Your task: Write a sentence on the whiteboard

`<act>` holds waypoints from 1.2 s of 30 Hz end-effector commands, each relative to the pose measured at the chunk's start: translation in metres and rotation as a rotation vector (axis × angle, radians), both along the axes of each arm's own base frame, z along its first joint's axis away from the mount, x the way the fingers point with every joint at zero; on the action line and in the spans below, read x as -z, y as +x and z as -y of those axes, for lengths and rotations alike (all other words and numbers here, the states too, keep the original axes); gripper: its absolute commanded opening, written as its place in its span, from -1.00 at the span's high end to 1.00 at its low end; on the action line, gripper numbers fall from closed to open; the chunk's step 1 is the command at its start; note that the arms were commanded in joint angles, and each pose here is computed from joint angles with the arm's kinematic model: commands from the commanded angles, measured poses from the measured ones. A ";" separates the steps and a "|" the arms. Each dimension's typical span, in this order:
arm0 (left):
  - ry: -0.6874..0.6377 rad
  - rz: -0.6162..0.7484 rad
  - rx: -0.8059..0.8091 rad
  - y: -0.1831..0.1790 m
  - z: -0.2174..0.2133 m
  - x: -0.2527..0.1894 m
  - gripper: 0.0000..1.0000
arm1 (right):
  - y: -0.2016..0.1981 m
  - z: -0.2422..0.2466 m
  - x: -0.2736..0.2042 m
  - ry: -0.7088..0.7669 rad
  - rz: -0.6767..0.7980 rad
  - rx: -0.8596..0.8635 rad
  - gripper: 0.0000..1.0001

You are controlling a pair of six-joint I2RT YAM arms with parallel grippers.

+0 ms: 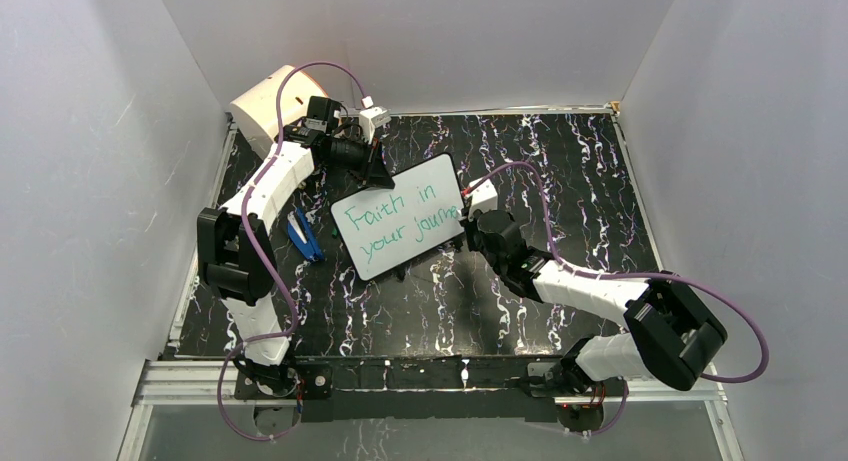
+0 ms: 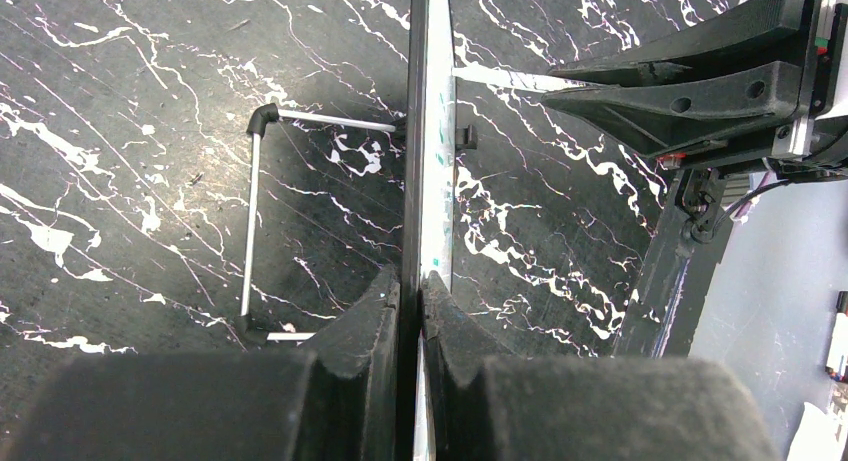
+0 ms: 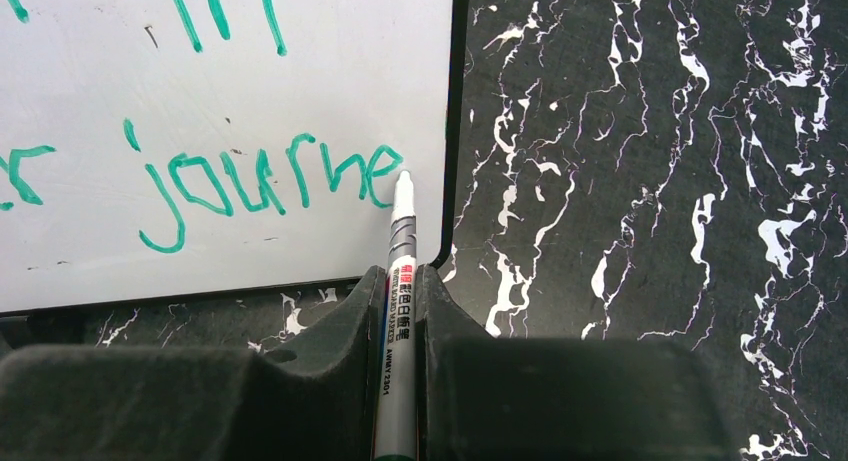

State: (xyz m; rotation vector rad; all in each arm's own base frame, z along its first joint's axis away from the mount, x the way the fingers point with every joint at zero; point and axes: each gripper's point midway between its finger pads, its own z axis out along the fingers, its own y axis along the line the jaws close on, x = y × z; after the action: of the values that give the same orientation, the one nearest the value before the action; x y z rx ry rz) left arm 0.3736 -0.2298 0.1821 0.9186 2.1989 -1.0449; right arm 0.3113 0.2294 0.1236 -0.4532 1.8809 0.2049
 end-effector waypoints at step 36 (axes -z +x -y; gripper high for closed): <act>0.154 -0.101 -0.019 -0.011 -0.012 0.048 1.00 | 0.015 0.009 -0.029 0.055 0.060 0.059 1.00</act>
State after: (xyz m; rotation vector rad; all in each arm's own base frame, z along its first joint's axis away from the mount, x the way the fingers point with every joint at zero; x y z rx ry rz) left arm 0.3738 -0.2299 0.1822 0.9185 2.1992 -1.0450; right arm 0.3136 0.2169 0.1277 -0.4173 1.8907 0.1839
